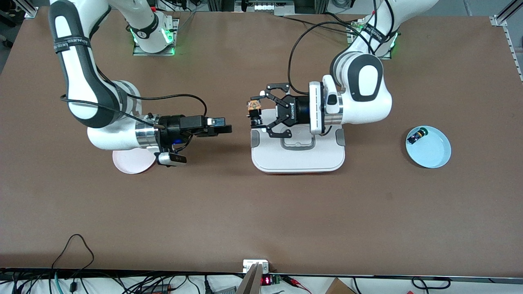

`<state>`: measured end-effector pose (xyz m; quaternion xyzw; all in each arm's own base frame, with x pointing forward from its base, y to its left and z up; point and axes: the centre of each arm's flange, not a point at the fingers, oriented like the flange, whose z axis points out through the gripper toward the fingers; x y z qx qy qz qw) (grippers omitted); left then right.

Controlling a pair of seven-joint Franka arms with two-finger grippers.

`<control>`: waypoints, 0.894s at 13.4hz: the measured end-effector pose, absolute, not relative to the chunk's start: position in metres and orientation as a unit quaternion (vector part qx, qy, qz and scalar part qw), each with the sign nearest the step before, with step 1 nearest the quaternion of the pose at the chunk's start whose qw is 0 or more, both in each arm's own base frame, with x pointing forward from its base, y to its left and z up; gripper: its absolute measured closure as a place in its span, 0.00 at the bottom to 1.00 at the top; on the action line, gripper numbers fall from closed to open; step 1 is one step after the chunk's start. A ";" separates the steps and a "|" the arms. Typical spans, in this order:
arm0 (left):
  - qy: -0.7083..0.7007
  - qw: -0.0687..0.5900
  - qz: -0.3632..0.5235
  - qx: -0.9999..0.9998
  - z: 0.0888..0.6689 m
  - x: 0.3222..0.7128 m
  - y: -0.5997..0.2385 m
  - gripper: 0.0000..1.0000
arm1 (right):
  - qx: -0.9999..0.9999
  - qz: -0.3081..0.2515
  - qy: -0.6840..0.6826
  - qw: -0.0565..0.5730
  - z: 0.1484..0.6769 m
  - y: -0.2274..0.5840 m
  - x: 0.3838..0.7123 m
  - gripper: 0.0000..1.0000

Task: Transfer orange switch to right arm and place
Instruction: 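Carry the switch over the box while the right gripper reaches toward it, then close the right gripper on the orange switch held by the left gripper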

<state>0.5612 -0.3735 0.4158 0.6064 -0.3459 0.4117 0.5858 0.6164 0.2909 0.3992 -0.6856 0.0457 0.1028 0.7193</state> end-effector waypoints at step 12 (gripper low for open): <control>-0.325 0.590 0.411 0.615 0.411 0.563 -0.406 0.26 | -0.681 0.161 0.080 0.710 0.398 0.310 0.607 0.00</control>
